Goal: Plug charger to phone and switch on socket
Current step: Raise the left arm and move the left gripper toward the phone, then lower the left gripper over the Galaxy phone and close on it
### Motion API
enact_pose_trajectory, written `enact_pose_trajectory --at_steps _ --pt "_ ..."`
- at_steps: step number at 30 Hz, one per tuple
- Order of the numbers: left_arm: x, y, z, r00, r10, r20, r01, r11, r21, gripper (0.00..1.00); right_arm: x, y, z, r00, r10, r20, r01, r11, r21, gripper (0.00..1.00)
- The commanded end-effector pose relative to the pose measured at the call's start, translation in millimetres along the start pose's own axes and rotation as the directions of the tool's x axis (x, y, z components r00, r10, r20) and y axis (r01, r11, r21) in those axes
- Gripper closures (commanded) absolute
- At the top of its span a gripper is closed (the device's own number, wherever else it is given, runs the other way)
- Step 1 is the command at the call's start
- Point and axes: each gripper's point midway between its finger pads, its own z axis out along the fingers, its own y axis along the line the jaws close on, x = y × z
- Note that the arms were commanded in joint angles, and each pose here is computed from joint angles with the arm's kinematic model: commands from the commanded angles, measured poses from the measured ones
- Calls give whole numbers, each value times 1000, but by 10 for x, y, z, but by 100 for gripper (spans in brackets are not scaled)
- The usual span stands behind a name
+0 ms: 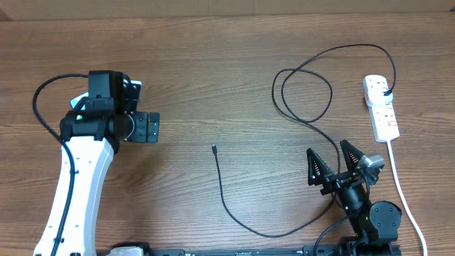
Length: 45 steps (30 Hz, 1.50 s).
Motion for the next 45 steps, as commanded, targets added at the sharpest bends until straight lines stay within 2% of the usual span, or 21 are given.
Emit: enact_pose_trajectory --at_steps 1,5,9,12,15,18,25,30,38,45 --pt "-57 83 60 998 56 -15 -56 998 -39 1 22 -5 1 1000 0 1 0 1000 -3 0" --pt "-119 85 140 997 75 -8 -75 996 -40 0 21 -6 1 1000 0 1 0 1000 -3 0" --pt "-207 95 200 987 159 11 -158 986 -48 0 22 -5 1 1000 0 1 0 1000 -3 0" --pt "-269 215 211 977 214 14 -211 971 -116 1 21 -6 1 1000 0 1 0 1000 -3 0" --pt "-325 368 225 973 228 18 -222 961 -163 0 21 -6 1 1000 0 1 0 1000 -3 0" --pt "-346 588 285 984 179 11 -174 968 -181 0 21 -6 1 1000 0 1 0 1000 -3 0" --pt "-403 1046 553 986 162 -36 -165 977 -135 0 21 -6 1 1000 0 1 0 1000 -3 0" --pt "-583 1195 805 968 245 -58 -249 965 -81 0 21 -6 1 1000 0 1 0 1000 -3 0" --pt "-875 1309 1353 901 413 -131 -414 910 26 0 21 -6 1 1000 0 1 0 1000 -3 0" --pt "-976 1386 1741 876 442 -193 -431 897 98 0 22 -5 1 1000 0 1 0 1000 -3 0"
